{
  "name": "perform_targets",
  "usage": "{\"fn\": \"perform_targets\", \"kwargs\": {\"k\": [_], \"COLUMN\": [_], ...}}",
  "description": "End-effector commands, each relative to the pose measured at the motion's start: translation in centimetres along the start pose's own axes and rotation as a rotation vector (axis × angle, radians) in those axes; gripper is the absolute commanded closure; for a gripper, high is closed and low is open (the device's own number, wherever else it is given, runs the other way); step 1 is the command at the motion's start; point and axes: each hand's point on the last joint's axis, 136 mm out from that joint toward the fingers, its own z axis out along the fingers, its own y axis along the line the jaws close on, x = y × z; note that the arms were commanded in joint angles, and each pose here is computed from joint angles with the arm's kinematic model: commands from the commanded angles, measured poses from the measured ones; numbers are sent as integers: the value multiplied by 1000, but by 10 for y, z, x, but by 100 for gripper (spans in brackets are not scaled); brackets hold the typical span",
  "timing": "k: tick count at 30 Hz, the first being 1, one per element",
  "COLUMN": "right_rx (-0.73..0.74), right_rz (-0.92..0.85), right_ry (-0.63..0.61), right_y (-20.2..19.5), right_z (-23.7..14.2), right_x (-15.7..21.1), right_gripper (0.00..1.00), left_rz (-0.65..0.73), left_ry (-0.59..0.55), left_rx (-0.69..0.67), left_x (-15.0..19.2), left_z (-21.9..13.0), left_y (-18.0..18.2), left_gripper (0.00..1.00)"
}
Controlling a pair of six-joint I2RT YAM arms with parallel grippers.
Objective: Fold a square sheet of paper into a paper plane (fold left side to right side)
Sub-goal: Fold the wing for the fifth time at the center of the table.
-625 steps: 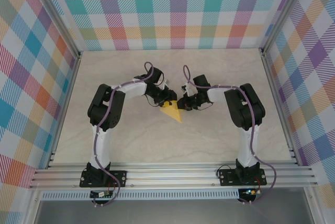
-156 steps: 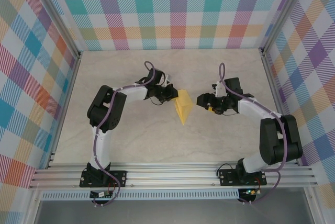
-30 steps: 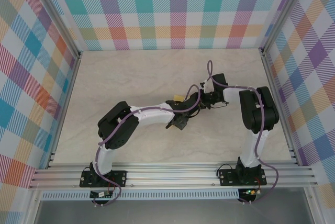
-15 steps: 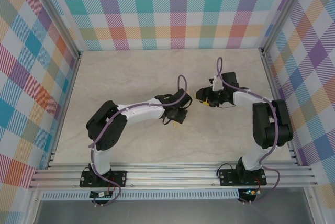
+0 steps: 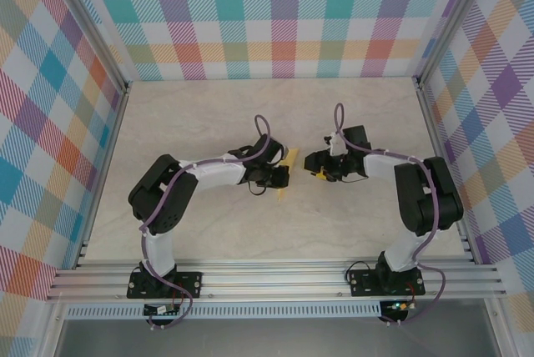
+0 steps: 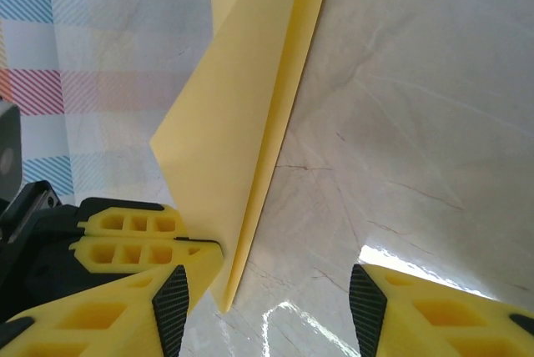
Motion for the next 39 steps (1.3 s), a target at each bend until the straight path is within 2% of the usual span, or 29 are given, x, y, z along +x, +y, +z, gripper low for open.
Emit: {"fn": "perform_targets", "kwargs": {"k": [1,17,33,39], "right_rx": [-29,-39,22,79], "right_rz": [-15,-17,4,32], "right_ry": [12,34,75,111], "right_y": [7,22,14,3], "right_z": [10,54,76,81], "right_x": [-3,-20,-20,-14], "right_gripper": [45,52,63,65], "left_rz": [-74,-253,-292,-288], "left_ry": [-38,-70,-79,-77], "left_rx": [124,240,251,255], "left_x": [-14,-21,-22,-23], "left_z": [-9,-7,-6,-6], "left_y": [-14,2,8,7], "left_gripper": [97,100,100,93]}}
